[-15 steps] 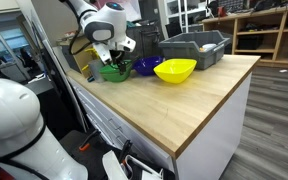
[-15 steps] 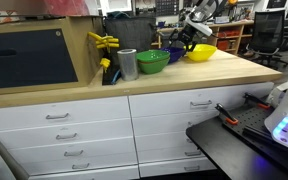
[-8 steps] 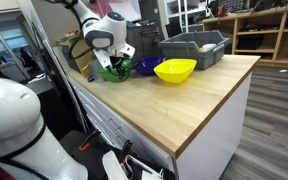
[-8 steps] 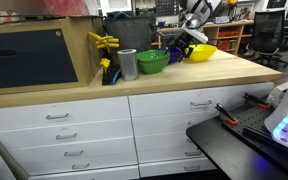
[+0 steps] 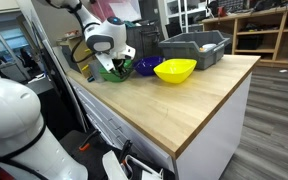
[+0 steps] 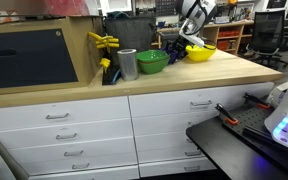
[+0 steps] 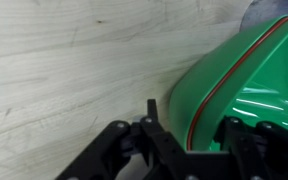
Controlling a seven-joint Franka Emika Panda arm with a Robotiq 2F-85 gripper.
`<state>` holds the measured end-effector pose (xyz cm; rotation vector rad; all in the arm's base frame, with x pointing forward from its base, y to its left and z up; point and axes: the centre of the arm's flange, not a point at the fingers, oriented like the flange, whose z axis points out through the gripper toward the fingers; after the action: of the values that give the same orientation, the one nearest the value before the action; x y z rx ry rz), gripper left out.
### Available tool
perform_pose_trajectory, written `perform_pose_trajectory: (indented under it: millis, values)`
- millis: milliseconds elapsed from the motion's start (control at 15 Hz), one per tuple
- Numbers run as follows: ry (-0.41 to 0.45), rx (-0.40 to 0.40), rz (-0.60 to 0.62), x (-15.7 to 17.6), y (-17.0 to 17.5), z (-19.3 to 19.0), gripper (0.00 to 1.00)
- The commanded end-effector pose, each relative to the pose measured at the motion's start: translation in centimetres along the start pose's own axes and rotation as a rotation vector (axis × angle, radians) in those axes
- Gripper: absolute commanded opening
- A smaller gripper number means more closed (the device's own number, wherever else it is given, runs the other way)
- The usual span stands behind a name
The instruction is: Pick up the green bowl on the right and place it in the orange bowl then move the bowls to the right.
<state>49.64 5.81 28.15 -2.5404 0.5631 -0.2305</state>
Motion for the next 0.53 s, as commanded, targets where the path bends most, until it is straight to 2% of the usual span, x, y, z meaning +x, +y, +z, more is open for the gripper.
perform_pose_trajectory:
  millis: [0,133,200,333,467]
  values:
    - [0.029,0.018,-0.051,0.6,0.0,0.1,0.20]
    - [0.027,0.009,-0.071,0.4,-0.2,-0.7,0.05]
    - [0.024,0.001,-0.071,0.3,-0.1,-1.4,0.01]
    - [0.019,-0.023,-0.077,0.2,0.6,-2.7,0.04]
    - [0.019,-0.064,-0.083,0.2,1.8,-4.4,0.01]
